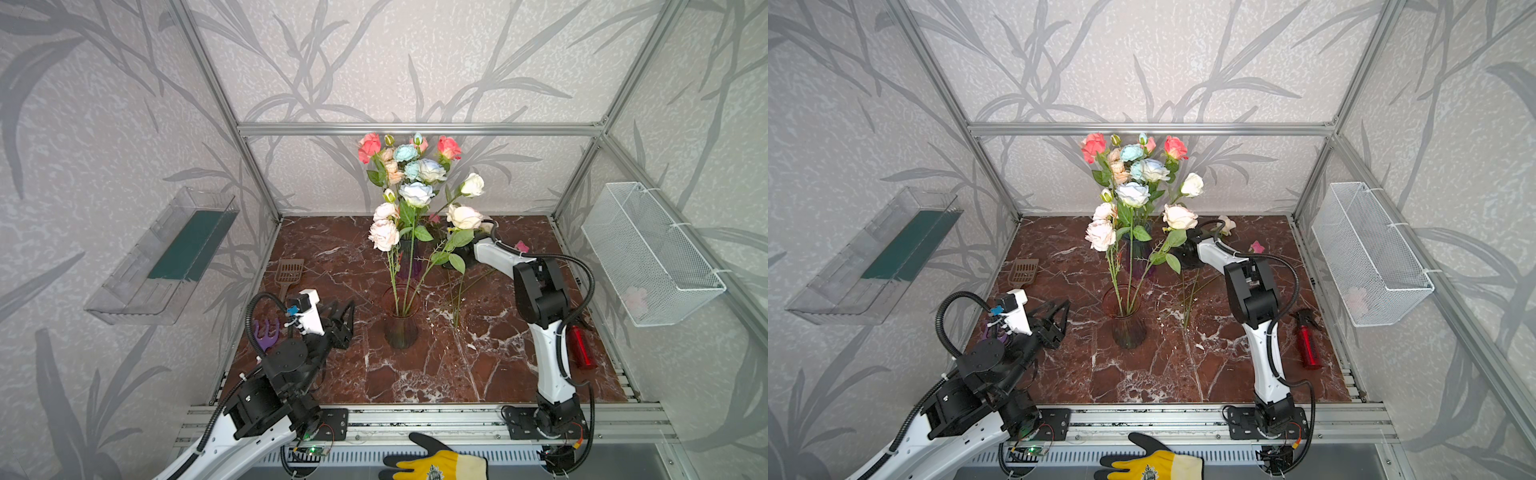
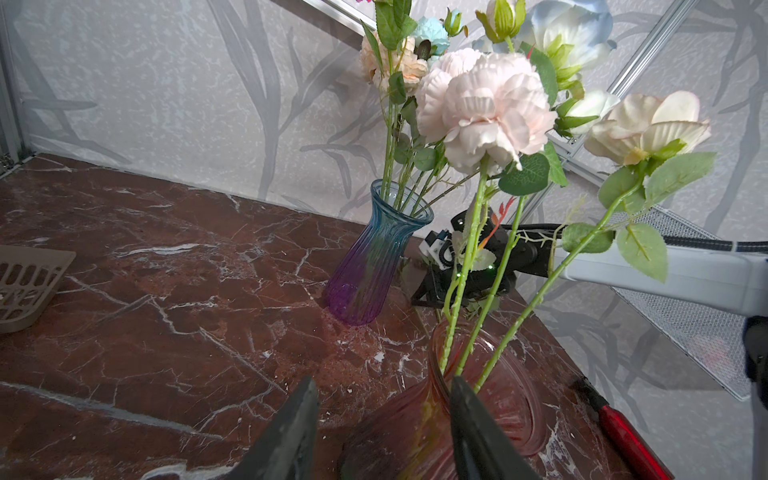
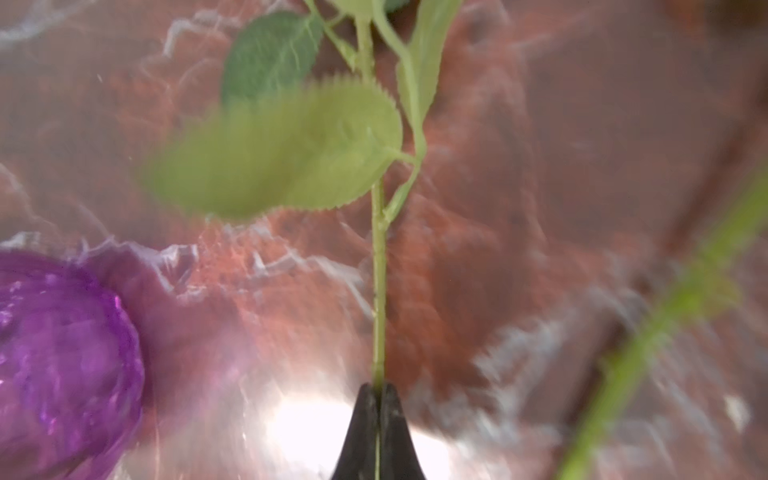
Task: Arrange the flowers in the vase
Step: 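Grasp the pink rose stem in the pile with the right gripper, then lift the pink rose with the right gripper toward the left gripper, then close the left gripper on the pink rose stem while the right gripper holds it, then lower the pink rose into the pink vase with left gripper while right gripper withdraws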
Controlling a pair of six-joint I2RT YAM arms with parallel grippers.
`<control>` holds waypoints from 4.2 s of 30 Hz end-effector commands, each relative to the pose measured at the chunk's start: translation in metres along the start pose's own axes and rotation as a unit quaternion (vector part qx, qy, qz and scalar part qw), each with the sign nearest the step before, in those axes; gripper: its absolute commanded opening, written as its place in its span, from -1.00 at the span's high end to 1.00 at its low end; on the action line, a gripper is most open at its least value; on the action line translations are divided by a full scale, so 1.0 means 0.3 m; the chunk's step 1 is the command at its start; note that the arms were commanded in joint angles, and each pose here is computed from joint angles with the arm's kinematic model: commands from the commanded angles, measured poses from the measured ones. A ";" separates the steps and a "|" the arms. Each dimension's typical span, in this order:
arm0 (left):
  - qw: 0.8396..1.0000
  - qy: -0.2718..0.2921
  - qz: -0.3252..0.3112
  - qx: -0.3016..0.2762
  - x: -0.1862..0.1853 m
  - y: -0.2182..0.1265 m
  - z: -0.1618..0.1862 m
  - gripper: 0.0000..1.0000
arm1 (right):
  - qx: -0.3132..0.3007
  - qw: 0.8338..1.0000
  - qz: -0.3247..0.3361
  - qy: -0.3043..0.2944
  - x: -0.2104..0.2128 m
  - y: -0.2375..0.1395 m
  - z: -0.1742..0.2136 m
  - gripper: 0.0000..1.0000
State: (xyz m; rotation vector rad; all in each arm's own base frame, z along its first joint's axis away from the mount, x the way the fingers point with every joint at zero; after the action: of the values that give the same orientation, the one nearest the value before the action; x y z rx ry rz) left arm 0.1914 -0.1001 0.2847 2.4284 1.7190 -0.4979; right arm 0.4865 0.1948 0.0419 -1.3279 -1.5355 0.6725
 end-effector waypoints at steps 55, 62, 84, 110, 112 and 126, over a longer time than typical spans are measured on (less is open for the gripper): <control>0.905 0.117 0.401 0.083 -1.018 0.258 0.074 -0.15 | -0.439 0.759 -0.479 -0.018 0.094 -1.479 0.410 1.00; 0.916 0.124 0.373 0.081 -1.044 0.333 0.093 -0.02 | -0.422 0.754 -0.503 -0.018 0.111 -1.479 0.425 1.00; 0.932 0.148 0.331 -0.006 -0.970 0.281 -0.107 1.00 | -0.437 0.764 -0.474 -0.018 0.073 -1.485 0.453 -0.03; 0.951 0.151 0.150 -0.224 -0.519 0.240 -0.435 1.00 | -0.434 0.808 -0.397 0.037 -0.006 -1.320 0.406 -0.03; 0.955 0.152 0.150 -0.208 -0.518 0.265 -0.408 1.00 | -0.431 0.810 -0.395 0.038 -0.007 -1.308 0.405 -0.03; 0.968 0.154 0.137 -0.142 -0.436 0.357 -0.140 1.00 | -0.422 0.820 -0.387 0.032 -0.009 -1.270 0.411 -0.03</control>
State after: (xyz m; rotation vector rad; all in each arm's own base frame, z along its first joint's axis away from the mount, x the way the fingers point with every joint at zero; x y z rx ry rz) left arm 0.2632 -0.2471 0.3495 2.6220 1.4230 0.1779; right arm 0.2166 0.1154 0.3229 -1.1092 -2.1810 -0.6502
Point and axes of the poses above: each gripper's point midway between its finger pads, its own y axis out along the fingers, its own x axis along the line the jaws close on, z = x × y, the point moved 1 cm from there along -y, back along the fingers, and after that the axes turned 6 degrees about y, right-handed, at the moved point
